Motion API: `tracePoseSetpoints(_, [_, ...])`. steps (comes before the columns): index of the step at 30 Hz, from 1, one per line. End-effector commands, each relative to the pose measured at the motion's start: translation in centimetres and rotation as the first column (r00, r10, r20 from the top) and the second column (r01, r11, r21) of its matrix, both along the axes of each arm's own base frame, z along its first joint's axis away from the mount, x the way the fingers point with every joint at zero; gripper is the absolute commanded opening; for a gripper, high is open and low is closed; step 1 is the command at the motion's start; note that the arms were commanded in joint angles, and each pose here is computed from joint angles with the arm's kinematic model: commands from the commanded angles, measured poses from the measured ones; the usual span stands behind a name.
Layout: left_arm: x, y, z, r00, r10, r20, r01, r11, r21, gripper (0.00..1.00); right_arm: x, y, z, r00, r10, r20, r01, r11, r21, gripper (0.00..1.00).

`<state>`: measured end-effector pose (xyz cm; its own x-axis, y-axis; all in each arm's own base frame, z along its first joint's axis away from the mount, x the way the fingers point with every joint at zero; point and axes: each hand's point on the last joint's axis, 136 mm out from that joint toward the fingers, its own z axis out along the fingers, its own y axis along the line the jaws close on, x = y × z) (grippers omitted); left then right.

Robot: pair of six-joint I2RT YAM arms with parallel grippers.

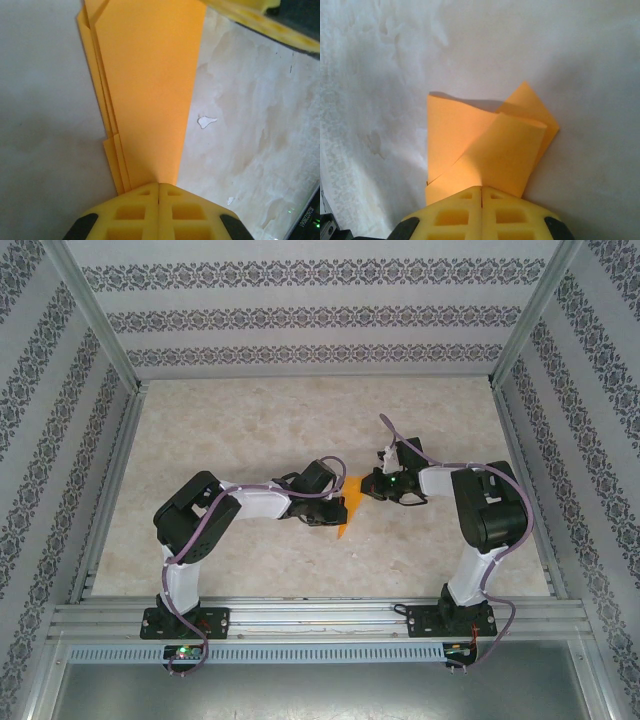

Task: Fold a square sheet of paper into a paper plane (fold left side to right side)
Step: Fold the wing for the fifth time at the center of the table.

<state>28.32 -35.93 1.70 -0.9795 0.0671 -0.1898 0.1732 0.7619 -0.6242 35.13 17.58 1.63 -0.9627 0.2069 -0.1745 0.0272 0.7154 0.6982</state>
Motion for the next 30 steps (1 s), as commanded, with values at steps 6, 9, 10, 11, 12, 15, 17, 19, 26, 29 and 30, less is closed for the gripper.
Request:
tracePoseSetpoints(6, [-4.7, 5.7, -7.1, 0.981, 0.033, -0.191, 0.022, 0.960, 0.278, 0.00, 4.2, -4.5, -1.0, 0.990, -0.139, 0.039, 0.143, 0.983, -0.116, 0.00])
tracePoseSetpoints(9, [-4.7, 5.7, -7.1, 0.981, 0.034, -0.190, 0.021, 0.960, 0.278, 0.00, 5.0, -4.8, -0.8, 0.987, -0.157, 0.040, 0.160, 0.981, -0.114, 0.00])
tracePoseSetpoints(10, [-4.7, 5.7, -7.1, 0.981, 0.034, -0.190, 0.021, 0.960, 0.278, 0.00, 5.2, -4.9, -0.9, 0.986, -0.165, 0.032, 0.168, 0.980, -0.107, 0.00])
tracePoseSetpoints(11, [-4.7, 5.7, -7.1, 0.981, 0.033, -0.191, 0.022, 0.961, 0.276, 0.00, 5.5, -5.0, -0.8, 0.985, -0.172, 0.029, 0.174, 0.980, -0.099, 0.00])
tracePoseSetpoints(12, [-4.7, 5.7, -7.1, 0.981, 0.033, -0.189, 0.021, 0.961, 0.277, 0.00, 5.7, -5.0, -0.9, 0.984, -0.176, 0.023, 0.177, 0.980, -0.092, 0.00])
tracePoseSetpoints(15, [-4.7, 5.7, -7.1, 0.982, 0.032, -0.187, 0.021, 0.961, 0.275, 0.00, 6.2, -5.3, -0.8, 0.980, -0.197, 0.011, 0.198, 0.977, -0.075, 0.00])
tracePoseSetpoints(17, [-4.7, 5.7, -7.0, 0.982, 0.032, -0.185, 0.020, 0.962, 0.273, 0.00, 6.8, -5.7, -0.2, 0.977, -0.214, 0.022, 0.215, 0.974, -0.067, 0.00])
tracePoseSetpoints(19, [-4.8, 5.6, -7.0, 0.983, 0.029, -0.183, 0.022, 0.962, 0.272, 0.00, 7.1, -5.9, 1.0, 0.974, -0.222, 0.040, 0.224, 0.973, -0.050, 0.00])
tracePoseSetpoints(26, [-4.7, 5.7, -6.7, 0.984, 0.031, -0.173, 0.017, 0.963, 0.270, 0.00, 4.5, -4.7, 5.7, 0.977, -0.191, 0.094, 0.190, 0.982, 0.017, 0.00])
tracePoseSetpoints(29, [-4.6, 5.7, -6.6, 0.985, 0.033, -0.167, 0.013, 0.963, 0.267, 0.00, 1.4, -2.8, 5.7, 0.986, -0.154, 0.060, 0.152, 0.987, 0.043, 0.00])
tracePoseSetpoints(30, [-4.6, 5.7, -6.6, 0.986, 0.034, -0.165, 0.012, 0.963, 0.268, 0.00, 0.3, -1.9, 5.5, 0.989, -0.140, 0.045, 0.138, 0.989, 0.050, 0.00])
